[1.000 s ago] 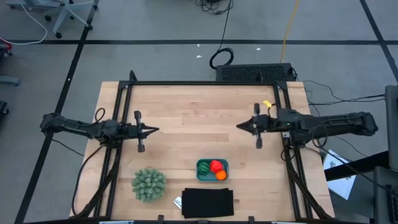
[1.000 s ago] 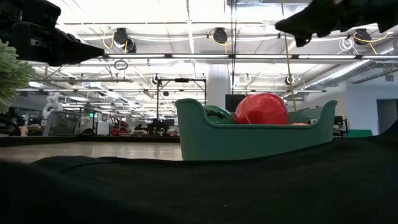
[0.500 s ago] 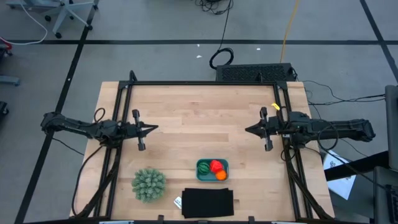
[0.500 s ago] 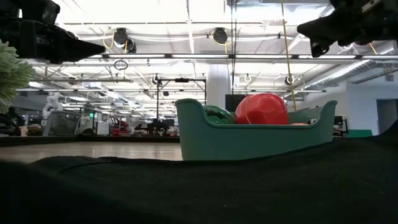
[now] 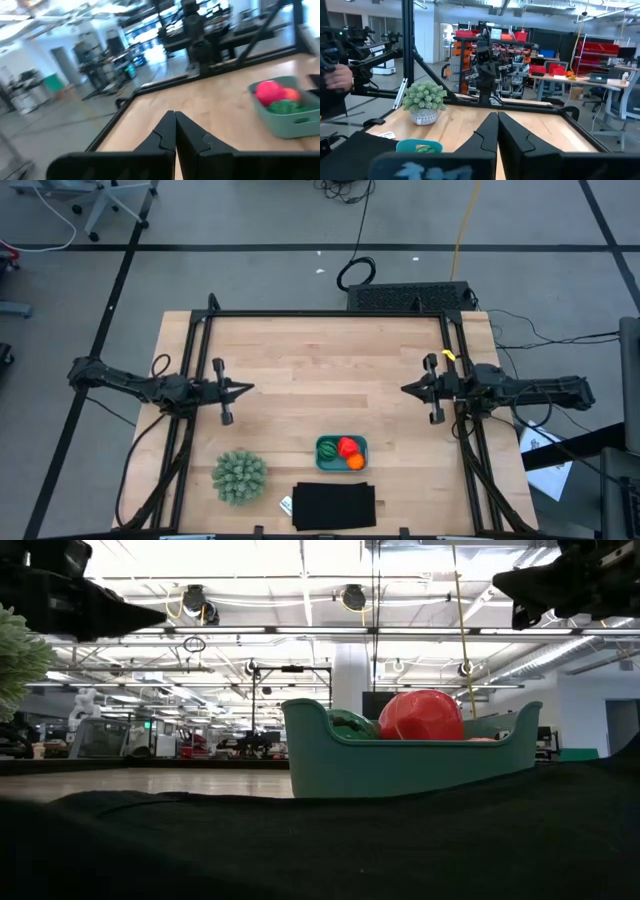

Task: Pick and placing Produce into tupperware
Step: Return to Home Position

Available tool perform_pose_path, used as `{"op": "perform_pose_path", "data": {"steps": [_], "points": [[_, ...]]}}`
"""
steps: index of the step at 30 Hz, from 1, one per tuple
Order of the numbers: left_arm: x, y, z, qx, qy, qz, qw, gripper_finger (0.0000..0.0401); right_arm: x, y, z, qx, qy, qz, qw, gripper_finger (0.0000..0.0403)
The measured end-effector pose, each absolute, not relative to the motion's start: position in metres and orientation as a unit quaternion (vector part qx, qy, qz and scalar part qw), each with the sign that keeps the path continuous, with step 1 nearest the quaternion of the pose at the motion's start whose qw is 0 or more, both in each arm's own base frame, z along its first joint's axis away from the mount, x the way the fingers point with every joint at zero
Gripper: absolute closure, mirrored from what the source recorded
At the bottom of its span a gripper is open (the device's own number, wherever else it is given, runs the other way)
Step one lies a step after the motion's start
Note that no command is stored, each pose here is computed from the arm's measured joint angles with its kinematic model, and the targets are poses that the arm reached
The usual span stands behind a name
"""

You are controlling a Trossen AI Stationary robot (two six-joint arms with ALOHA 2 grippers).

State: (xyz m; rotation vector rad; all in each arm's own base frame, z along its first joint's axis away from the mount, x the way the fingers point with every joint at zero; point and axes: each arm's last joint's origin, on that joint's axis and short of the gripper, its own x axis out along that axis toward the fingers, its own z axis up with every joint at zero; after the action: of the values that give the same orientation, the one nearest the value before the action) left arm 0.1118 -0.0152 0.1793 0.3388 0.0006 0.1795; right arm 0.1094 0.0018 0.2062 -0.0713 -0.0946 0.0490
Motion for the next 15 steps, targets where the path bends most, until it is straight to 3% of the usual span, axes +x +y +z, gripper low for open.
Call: {"op": "perform_pose_path", "data": {"steps": [4,15], "points": [[0.112,-0.019,0.184,0.189,-0.032,0.037,0.981,0.0401,0.108,0.002,0.205,-0.045,-0.051,0.024,0.997,0.0403],[0.102,-0.019,0.190,0.208,-0.052,0.074,0.974,0.0401,0.099,0.002,0.206,-0.038,-0.063,0.026,0.997,0.0403]]}}
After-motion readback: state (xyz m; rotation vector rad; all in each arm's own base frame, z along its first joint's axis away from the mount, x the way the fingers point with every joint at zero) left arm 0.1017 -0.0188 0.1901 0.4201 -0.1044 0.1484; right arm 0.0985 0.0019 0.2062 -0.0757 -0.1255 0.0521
